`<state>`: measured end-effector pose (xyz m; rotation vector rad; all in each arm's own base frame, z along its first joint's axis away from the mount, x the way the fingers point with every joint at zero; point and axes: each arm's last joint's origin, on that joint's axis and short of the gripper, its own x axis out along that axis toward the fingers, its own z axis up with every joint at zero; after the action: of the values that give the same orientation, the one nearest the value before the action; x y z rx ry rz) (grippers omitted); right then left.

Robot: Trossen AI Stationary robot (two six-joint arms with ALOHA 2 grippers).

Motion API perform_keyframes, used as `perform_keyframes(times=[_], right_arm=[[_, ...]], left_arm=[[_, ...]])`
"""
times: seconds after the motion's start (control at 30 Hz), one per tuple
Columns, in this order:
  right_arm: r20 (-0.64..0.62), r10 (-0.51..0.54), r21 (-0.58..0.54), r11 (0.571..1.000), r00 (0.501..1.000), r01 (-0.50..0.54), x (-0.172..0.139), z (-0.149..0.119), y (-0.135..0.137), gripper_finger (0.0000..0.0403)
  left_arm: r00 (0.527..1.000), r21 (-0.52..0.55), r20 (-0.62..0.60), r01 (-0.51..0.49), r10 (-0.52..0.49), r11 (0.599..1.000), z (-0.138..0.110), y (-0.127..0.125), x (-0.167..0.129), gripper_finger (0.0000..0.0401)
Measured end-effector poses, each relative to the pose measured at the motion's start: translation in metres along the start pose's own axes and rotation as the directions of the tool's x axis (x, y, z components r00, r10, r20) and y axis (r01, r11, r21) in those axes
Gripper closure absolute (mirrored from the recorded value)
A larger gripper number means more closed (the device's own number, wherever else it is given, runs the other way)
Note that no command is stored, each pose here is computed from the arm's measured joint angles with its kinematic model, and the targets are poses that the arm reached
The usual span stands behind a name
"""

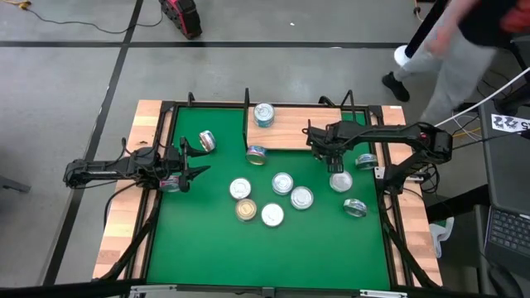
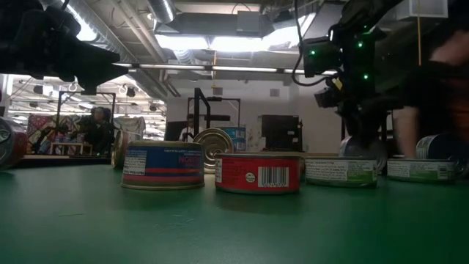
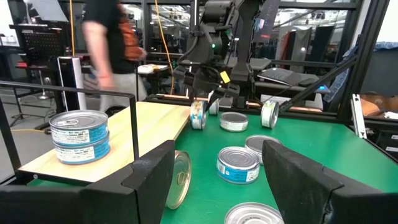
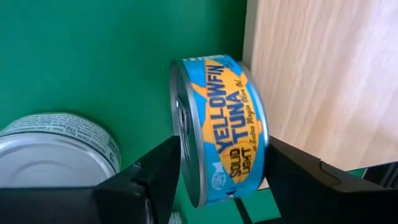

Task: Stack canned seafood by type on shelf
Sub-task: Stack the yellow blue tuna can on top of the yellow blue tuna cans on the shelf

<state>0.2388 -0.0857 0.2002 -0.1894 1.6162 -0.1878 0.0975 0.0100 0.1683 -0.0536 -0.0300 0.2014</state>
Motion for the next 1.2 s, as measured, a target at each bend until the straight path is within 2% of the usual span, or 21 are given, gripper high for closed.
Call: perform_keyframes(times=[0.1,0.33,0.47,0.7,0.87,1.03,1.2], right_arm=[[-0.004,0.004,-0.001,1.0,1.0,-0.004,0.001,-0.001,0.001,0.02],[0.006,0.02,0.002,1.0,1.0,-0.02,0.0,0.0,0.001,0.0281],[0.048,0.07,0.059,0.996,0.996,-0.073,-0.008,0.005,-0.001,0.028],[0.242,0.145,0.177,0.966,0.959,-0.191,-0.041,0.025,-0.012,0.0264],[0.454,0.165,0.219,0.932,0.876,-0.289,-0.063,0.044,-0.02,0.0269],[0.671,0.132,0.218,0.905,0.73,-0.364,-0.079,0.064,-0.029,0.0271],[0.805,0.043,0.223,0.902,0.591,-0.369,-0.092,0.077,-0.04,0.0269]], left_arm=[[1.0,0.0,0.0,0.0,0.0,1.0,0.0,0.0,0.0,0.0162],[1.0,0.0,0.0,0.0,0.0,1.0,0.0,0.0,0.0,0.0162],[1.0,0.0,0.0,0.0,0.0,1.0,0.0,0.0,0.0,0.0162],[1.0,0.0,0.0,0.0,0.0,1.0,0.0,0.0,0.0,0.0162],[1.0,0.0,0.0,0.0,0.0,1.0,0.0,0.0,0.0,0.0162],[1.0,0.0,0.0,0.0,0.0,1.0,0.0,0.0,0.0,0.0162],[1.0,0.0,0.0,0.0,0.0,1.0,0.0,0.0,0.0,0.0162]])
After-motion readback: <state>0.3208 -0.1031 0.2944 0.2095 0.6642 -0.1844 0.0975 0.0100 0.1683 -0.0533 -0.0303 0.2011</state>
